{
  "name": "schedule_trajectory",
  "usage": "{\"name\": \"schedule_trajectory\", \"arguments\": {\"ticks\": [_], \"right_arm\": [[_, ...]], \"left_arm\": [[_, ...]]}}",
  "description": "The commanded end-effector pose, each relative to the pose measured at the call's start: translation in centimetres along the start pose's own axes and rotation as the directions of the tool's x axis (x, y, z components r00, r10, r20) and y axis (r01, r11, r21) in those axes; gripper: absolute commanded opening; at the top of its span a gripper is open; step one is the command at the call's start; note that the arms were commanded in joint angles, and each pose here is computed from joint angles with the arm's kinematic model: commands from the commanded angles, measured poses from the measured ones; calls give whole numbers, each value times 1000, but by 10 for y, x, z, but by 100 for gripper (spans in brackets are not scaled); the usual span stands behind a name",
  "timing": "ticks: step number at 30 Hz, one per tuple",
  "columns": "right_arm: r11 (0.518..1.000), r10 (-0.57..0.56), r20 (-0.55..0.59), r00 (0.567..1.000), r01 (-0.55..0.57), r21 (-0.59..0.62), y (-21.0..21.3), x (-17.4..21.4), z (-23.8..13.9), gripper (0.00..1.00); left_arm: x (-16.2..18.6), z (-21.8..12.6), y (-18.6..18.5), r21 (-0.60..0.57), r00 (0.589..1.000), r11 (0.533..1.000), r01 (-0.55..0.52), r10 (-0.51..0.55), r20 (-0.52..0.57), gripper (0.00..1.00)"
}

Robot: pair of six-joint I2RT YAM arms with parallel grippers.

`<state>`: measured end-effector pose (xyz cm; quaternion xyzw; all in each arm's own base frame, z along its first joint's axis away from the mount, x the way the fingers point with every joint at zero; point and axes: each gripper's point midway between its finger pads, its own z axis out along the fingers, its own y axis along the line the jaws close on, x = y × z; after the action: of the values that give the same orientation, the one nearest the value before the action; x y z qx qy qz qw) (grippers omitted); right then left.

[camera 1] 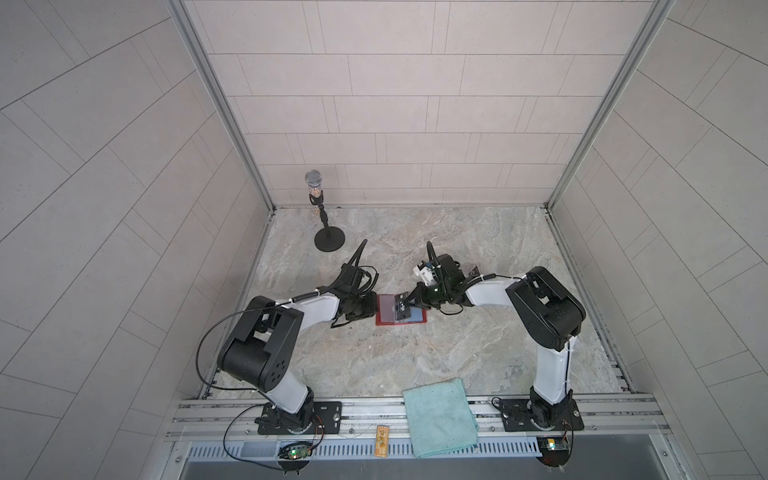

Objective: Put the credit cards into the card holder

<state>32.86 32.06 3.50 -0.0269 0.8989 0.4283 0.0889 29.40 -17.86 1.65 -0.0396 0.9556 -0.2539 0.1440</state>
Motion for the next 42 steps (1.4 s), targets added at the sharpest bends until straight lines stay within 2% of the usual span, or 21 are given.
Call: {"name": "schedule_trajectory", "arguments": {"ticks": [1, 15, 21, 26, 32, 42], "right_arm": [[994, 49, -75, 996, -42, 100, -31, 25, 12, 0], [996, 70, -78, 994, -66, 54, -27, 26, 20, 0], [994, 31, -48, 998, -26, 102, -24, 19, 6, 0], [997, 16, -24, 1000, -14, 82, -14, 5, -5, 0], [998, -7, -45, 999, 9, 61, -6, -3, -14, 0], [995, -49, -128, 991, 60, 81, -8, 8, -28, 0]], "left_arm": [[11, 1, 4, -20, 999, 1000, -12, 11, -36, 0], [15, 4, 6, -23, 999, 1000, -18, 17, -47, 0], [16, 2, 9, -37, 999, 999, -18, 16, -40, 0], [16, 2, 11, -46, 999, 999, -20, 18, -41, 0], [17, 2, 12, -52, 999, 998, -25, 23, -43, 0], [17, 3, 14, -62, 999, 998, -31, 29, -45, 0]]}}
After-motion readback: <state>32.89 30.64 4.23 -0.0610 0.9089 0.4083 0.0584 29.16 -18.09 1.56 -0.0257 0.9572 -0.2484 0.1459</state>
